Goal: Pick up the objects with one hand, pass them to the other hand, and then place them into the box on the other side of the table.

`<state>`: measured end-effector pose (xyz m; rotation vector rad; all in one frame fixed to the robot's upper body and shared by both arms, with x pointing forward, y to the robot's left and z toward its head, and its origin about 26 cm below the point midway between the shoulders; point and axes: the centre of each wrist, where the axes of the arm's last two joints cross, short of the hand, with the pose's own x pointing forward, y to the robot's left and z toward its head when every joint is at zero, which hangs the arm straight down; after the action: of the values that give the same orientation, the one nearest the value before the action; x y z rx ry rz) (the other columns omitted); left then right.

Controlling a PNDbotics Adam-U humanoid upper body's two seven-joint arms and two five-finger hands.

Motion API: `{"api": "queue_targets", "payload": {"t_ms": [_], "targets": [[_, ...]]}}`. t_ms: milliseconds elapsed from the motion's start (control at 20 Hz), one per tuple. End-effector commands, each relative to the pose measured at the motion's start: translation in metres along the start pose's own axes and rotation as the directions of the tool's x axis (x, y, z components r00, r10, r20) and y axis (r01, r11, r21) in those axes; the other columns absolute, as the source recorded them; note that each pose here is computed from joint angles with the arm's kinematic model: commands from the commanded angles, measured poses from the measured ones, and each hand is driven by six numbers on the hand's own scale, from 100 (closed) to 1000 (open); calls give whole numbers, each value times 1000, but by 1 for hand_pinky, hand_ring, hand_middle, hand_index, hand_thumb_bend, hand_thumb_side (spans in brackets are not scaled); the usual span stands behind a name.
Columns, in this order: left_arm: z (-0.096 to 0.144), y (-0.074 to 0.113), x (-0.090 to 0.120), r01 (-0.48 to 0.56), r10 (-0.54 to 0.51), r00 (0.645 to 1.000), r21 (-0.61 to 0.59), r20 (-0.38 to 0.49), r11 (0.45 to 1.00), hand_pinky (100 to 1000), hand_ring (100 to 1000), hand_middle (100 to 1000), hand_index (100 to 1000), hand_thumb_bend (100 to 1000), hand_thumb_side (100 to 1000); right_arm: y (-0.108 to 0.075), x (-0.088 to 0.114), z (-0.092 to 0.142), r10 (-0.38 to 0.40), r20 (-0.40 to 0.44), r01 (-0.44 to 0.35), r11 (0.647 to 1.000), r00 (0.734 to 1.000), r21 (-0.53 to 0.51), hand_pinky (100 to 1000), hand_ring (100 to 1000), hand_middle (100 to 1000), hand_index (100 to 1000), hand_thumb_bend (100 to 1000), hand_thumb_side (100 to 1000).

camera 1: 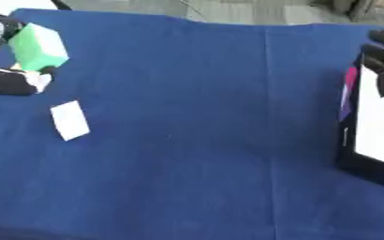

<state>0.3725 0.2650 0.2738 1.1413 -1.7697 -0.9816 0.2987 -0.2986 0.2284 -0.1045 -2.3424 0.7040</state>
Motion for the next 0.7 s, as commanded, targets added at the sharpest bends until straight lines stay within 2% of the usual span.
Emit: {"api": "queue_targets", "payload": {"t_ms": [50,350,700], "targets": [[0,-5,17,16,-25,997,132,69,991,792,679,615,678,100,182,-1,13,-15,16,31,-19,995,999,93,991,1000,1000,979,100,517],[1,-35,44,52,-93,986,277,135,959,776,656,630,678,100,152,18,29,-48,-10,32,1,963,999,270,994,1000,1000,992,100,551],[1,-55,59,95,-157,974,338,161,936,744,584,629,674,100,129,36,44,-72,18,1,-17,930,1000,368,999,1000,1000,1000,100,594]]}}
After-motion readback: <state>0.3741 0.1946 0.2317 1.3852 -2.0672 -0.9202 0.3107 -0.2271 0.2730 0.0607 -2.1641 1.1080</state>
